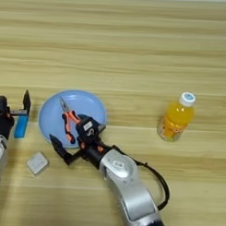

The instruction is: Move the objects on the table

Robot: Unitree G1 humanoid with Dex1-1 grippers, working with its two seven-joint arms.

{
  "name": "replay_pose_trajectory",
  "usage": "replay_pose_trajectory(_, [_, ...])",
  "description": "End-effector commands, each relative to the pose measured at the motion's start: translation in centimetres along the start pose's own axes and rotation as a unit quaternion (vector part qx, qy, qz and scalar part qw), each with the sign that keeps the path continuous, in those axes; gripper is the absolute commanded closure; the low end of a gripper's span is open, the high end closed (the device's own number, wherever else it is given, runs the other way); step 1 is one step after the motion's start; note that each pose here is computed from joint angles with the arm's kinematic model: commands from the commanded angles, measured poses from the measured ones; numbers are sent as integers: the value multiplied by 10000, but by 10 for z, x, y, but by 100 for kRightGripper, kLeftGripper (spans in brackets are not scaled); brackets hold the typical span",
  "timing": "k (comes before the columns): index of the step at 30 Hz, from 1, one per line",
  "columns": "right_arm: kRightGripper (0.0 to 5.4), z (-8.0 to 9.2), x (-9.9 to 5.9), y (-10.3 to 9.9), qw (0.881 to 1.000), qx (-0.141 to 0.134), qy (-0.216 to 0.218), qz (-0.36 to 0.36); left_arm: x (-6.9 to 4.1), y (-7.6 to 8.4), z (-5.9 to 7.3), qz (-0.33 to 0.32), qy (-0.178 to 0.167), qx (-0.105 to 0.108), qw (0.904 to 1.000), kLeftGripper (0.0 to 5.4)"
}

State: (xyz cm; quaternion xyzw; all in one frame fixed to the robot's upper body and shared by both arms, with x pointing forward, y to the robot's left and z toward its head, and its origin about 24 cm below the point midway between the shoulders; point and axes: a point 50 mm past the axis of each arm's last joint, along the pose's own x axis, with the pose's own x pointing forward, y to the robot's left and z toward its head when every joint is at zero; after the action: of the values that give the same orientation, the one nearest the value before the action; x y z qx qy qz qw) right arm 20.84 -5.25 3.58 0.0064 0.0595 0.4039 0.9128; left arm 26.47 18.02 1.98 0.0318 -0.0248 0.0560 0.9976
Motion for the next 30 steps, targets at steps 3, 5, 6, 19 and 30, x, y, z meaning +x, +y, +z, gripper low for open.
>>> replay_pose_trajectory(3, [3,9,-16,22,9961,-401,-391,681,-1,1,0,38,50,58,10000,0])
replay_pose_trajectory(5, [3,10,-20,31,9935,-483,-468,913,-1,1,0,44,48,57,10000,0])
replay_pose_trajectory(6, [3,10,-23,35,9921,-515,-497,1032,-1,1,0,47,46,56,10000,0])
replay_pose_trajectory(19, [3,-9,-24,51,9866,-879,-195,1362,-1,0,2,67,8,47,10000,0])
replay_pose_trajectory(30, [3,-31,-13,58,9836,-1011,43,1495,-1,0,2,65,11,50,10000,0])
